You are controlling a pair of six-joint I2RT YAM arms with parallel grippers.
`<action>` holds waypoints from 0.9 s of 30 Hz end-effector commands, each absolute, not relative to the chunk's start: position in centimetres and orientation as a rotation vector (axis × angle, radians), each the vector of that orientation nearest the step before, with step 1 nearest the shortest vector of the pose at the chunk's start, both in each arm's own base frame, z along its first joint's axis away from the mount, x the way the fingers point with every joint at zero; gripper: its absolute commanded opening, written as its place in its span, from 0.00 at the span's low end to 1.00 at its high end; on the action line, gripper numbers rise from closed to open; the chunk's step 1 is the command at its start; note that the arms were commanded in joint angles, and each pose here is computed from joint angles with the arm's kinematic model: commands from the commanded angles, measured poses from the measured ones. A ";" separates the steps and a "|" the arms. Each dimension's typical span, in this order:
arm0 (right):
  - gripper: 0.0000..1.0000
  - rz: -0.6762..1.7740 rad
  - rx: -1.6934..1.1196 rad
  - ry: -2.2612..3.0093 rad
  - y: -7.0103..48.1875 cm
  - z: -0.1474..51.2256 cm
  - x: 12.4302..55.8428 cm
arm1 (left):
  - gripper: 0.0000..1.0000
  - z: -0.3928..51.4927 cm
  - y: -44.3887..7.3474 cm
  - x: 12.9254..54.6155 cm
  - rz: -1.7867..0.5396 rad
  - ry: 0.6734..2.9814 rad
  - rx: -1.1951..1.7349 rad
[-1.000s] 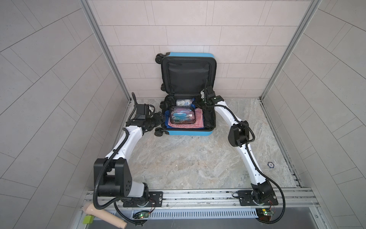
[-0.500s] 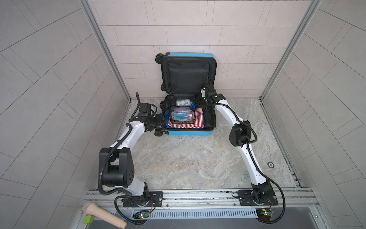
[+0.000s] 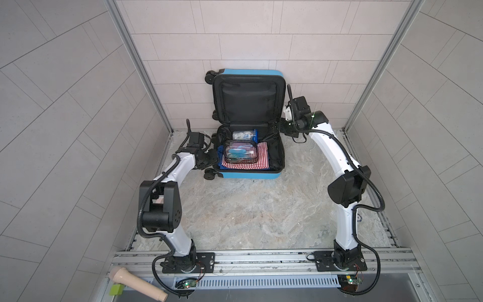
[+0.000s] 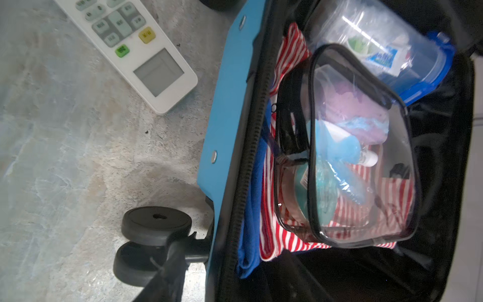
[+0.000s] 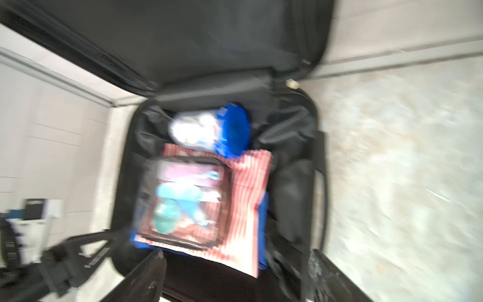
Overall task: Pack the luggage
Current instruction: 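Withdraw the right gripper and move both grippers to the suitcase's near edges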
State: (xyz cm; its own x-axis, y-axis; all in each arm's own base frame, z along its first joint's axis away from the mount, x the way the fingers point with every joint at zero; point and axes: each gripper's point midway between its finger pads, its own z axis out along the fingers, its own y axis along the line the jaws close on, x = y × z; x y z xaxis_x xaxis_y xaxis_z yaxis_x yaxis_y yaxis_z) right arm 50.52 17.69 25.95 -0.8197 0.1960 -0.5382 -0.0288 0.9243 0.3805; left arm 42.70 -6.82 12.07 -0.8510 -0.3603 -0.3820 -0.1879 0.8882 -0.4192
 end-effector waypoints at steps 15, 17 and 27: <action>0.69 0.406 0.189 2.697 14.2 14.5 50.1 | 0.10 11.0 -9.5 43.6 -0.476 2.669 -0.279; 0.60 0.401 0.201 2.706 14.0 13.7 49.8 | 0.08 10.9 -10.1 43.5 -0.469 2.677 -0.258; 0.43 0.382 0.288 2.753 11.0 10.7 48.8 | 0.01 10.3 -13.4 43.4 -0.472 2.701 -0.187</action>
